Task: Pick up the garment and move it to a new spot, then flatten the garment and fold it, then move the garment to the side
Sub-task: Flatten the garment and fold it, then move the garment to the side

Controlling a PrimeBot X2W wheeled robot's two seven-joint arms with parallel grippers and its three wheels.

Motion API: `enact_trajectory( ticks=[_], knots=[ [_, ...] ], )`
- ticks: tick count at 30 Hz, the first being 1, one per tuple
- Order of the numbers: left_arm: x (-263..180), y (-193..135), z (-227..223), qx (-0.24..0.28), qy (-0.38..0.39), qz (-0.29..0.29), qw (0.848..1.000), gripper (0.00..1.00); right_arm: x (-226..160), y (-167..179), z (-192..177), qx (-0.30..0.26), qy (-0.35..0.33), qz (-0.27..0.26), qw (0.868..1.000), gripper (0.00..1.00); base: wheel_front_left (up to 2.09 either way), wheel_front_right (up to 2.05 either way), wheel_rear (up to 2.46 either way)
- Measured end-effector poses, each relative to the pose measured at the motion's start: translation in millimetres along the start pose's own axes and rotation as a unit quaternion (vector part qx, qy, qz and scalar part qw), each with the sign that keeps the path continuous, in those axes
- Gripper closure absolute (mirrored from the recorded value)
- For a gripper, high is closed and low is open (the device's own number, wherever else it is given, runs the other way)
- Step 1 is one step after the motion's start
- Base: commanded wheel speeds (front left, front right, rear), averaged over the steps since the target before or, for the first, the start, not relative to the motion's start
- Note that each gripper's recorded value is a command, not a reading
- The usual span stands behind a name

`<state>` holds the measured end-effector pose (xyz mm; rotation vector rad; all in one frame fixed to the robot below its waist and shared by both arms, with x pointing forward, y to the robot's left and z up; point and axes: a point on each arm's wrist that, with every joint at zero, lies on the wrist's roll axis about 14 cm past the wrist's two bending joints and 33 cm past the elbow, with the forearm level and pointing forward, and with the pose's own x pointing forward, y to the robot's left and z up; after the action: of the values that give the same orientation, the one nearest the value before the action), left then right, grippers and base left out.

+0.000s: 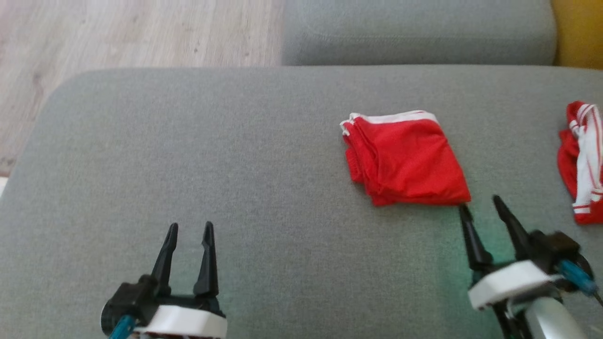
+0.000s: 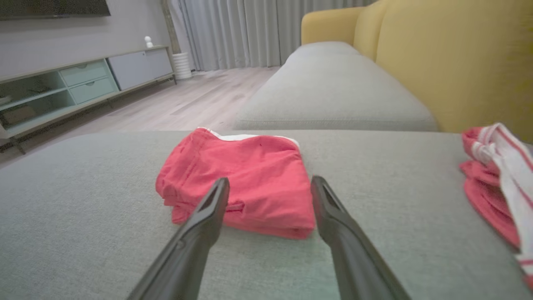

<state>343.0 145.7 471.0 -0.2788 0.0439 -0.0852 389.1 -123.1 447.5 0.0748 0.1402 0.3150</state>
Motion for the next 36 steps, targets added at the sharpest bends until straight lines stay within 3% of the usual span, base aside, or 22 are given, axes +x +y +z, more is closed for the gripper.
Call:
enact_trajectory(
  ticks=[9, 23, 29, 36],
  knots=[
    [-20, 10, -13, 0.004, 0.017, 0.012, 1.0, 0.0, -44, -31, 0, 0.0, -0.014, -0.067, 0.998, 0.0, 0.0, 0.0, 0.0],
    [-22, 22, -16, 0.006, 0.024, 0.027, 0.999, 0.0, -58, -47, -6, 0.008, -0.01, -0.104, 0.995, 0.0, 0.0, 0.0, 0.0],
    [-19, 25, -21, 0.008, 0.033, 0.029, 0.999, 0.0, -43, -40, -12, 0.069, 0.005, -0.092, 0.993, 0.0, 0.0, 0.0, 0.0],
    [7, 20, -20, 0.011, 0.034, 0.016, 0.999, 0.0, 29, -67, 35, 0.111, 0.021, -0.065, 0.991, 0.0, 0.0, 0.0, 0.0]
  ],
)
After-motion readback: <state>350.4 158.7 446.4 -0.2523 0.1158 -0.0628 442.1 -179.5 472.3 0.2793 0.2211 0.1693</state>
